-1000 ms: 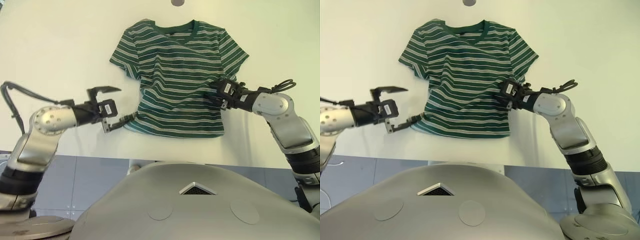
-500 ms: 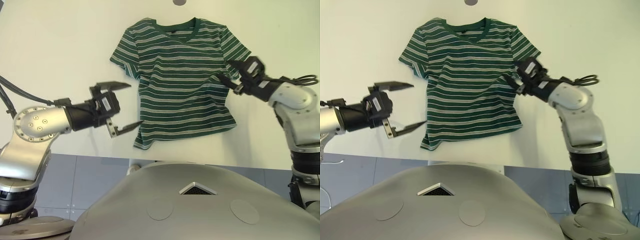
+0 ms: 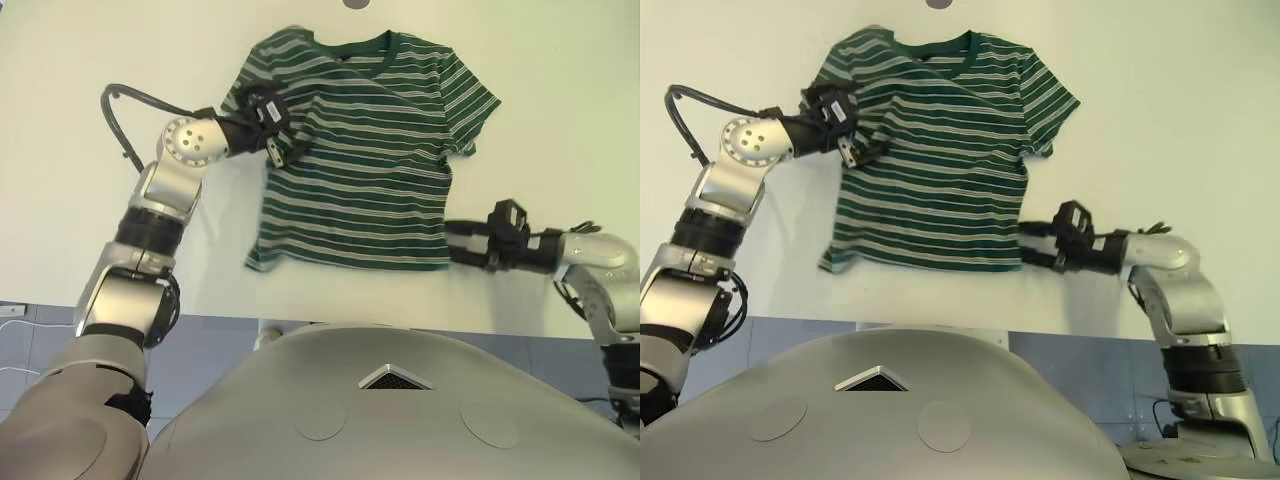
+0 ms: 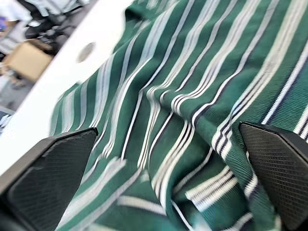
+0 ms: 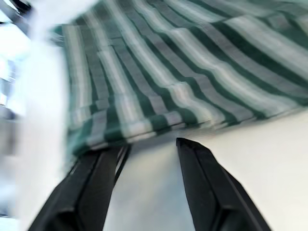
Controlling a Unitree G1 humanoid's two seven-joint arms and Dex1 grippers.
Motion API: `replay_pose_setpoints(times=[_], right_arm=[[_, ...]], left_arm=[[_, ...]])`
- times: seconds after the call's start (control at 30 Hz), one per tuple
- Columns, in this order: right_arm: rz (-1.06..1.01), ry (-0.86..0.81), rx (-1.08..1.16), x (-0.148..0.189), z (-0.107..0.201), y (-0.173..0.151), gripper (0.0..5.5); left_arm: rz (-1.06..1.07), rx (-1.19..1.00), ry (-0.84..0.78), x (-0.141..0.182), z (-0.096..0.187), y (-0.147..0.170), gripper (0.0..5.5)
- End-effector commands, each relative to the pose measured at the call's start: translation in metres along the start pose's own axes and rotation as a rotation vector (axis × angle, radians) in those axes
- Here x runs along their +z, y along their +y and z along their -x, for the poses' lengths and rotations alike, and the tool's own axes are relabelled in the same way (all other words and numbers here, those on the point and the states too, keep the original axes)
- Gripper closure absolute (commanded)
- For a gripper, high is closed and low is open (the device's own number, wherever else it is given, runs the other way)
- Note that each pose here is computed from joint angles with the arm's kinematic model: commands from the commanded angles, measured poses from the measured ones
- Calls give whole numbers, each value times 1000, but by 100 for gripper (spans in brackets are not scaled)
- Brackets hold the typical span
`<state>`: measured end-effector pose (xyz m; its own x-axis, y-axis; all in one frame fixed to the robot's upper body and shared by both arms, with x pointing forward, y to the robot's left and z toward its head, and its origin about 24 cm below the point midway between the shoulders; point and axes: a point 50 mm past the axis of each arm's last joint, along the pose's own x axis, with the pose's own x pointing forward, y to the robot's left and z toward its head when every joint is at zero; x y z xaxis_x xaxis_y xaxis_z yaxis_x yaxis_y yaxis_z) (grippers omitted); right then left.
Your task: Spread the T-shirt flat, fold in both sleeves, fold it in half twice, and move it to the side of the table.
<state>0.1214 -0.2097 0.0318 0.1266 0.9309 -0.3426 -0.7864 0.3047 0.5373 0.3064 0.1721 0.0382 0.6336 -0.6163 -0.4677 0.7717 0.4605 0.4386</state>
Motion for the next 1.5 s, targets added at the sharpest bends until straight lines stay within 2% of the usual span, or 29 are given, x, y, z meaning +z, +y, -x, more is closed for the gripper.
replay_pose_setpoints(times=[0.03, 0.17, 0.27, 0.33, 0.43, 0.5, 0.6, 0.67, 0.77, 0.83, 0.9, 0.97, 1.03, 1.1, 1.2, 1.27, 1.4, 1.5], right_arm=[[-141, -98, 178, 4, -12, 31, 325], [-165, -205, 153, 23, -11, 30, 325], [-101, -204, 27, 33, -9, 12, 325], [-55, -180, -13, 34, -15, 9, 325], [54, -109, -92, 32, -37, -4, 325], [112, -13, -181, 24, -50, -21, 325], [201, 127, -359, 16, -55, -53, 325], [244, 157, -451, 17, -50, -68, 325], [404, 237, -594, 31, -45, -91, 325], [509, 287, -641, 38, -46, -102, 325], [599, 303, -661, 44, -48, -108, 325], [623, 242, -611, 49, -46, -101, 325], [613, 224, -489, 45, -41, -84, 325], [578, 284, -334, 29, -33, -62, 325], [470, 452, -125, 4, -6, -26, 325], [411, 508, -62, 1, 9, -12, 325], [385, 569, -38, 6, 28, -5, 325], [431, 381, -113, 39, 24, -13, 325]], left_arm=[[114, -8, 145, -49, 8, -26, 11], [114, 59, 106, -48, 12, -18, 11], [103, 118, -116, -9, 32, 7, 11], [65, 84, -206, 11, 53, 12, 11], [-1, -109, -166, 16, 81, -4, 11], [-10, -264, -97, 11, 87, -20, 11], [-56, -387, 42, -5, 79, -38, 11], [-127, -397, 128, -17, 65, -37, 11], [-231, -152, 62, -4, 15, -1, 11], [-261, -31, 0, 10, -2, 16, 11], [-283, 10, -45, 16, -6, 21, 11], [-248, -33, -81, 6, 2, 10, 11], [-234, -158, -70, -10, 17, -15, 11], [-237, -312, -55, -18, 33, -46, 11], [-244, -524, -70, -2, 58, -90, 11], [-251, -567, -72, 12, 68, -97, 11], [-157, -618, -102, 37, 82, -100, 11], [-61, -585, -198, 62, 85, -92, 11]])
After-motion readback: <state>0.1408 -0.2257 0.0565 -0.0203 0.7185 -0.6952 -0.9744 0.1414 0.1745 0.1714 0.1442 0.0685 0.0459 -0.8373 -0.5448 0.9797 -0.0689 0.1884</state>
